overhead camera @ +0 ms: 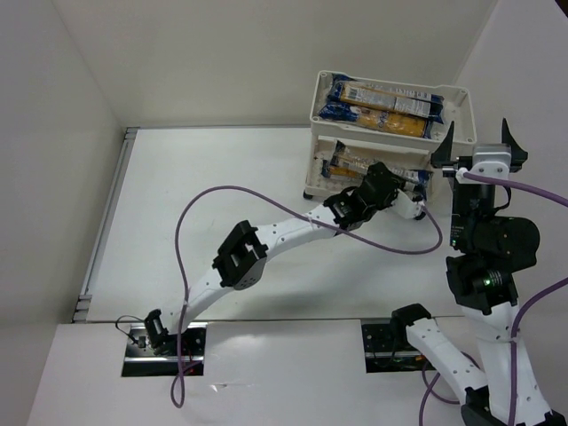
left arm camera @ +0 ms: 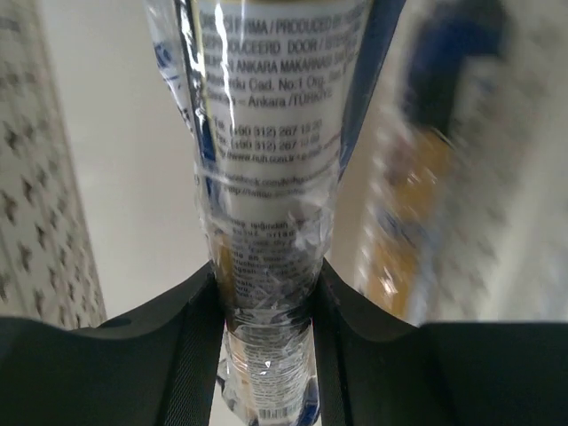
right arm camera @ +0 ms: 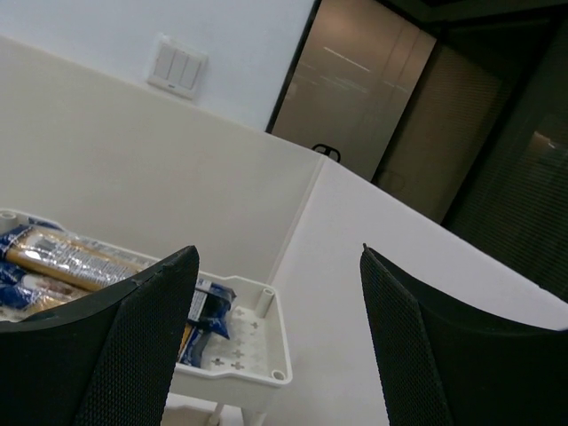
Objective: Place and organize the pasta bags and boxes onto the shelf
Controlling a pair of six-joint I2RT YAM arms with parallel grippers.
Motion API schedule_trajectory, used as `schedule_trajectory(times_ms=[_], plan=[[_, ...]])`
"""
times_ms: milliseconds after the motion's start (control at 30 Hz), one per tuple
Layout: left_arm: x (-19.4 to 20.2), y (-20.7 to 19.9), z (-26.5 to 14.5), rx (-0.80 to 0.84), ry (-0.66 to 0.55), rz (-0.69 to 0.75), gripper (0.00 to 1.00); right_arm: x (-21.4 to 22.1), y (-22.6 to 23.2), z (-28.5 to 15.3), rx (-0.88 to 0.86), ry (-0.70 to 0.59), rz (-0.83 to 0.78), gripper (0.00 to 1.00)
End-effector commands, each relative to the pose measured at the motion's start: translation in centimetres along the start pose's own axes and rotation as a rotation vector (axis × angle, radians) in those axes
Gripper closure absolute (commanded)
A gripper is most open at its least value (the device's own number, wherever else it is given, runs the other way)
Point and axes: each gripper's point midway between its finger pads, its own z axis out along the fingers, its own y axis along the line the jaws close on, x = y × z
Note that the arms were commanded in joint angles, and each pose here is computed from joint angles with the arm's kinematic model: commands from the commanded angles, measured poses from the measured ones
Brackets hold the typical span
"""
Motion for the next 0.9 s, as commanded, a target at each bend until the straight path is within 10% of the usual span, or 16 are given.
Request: schedule_trajectory(times_ms=[0,433,867], plan=[[0.3,10.7,0.2,-0.291,-0.044,-0.121,0.78,0.2,-0.2,-0.7,-0.001,-0.002,0.013,0.22],[3.5,10.2,1.5,-0.286,0.015,-0.199,0.06,1.3,1.2,-1.1,-0.054,0.007,0.006,0.22],[1.2,9.4,-3.5,-0.077,-0.021,-0.332,0.01,1.5,2.1,-1.2,-0.103,0.007,0.0,0.22]])
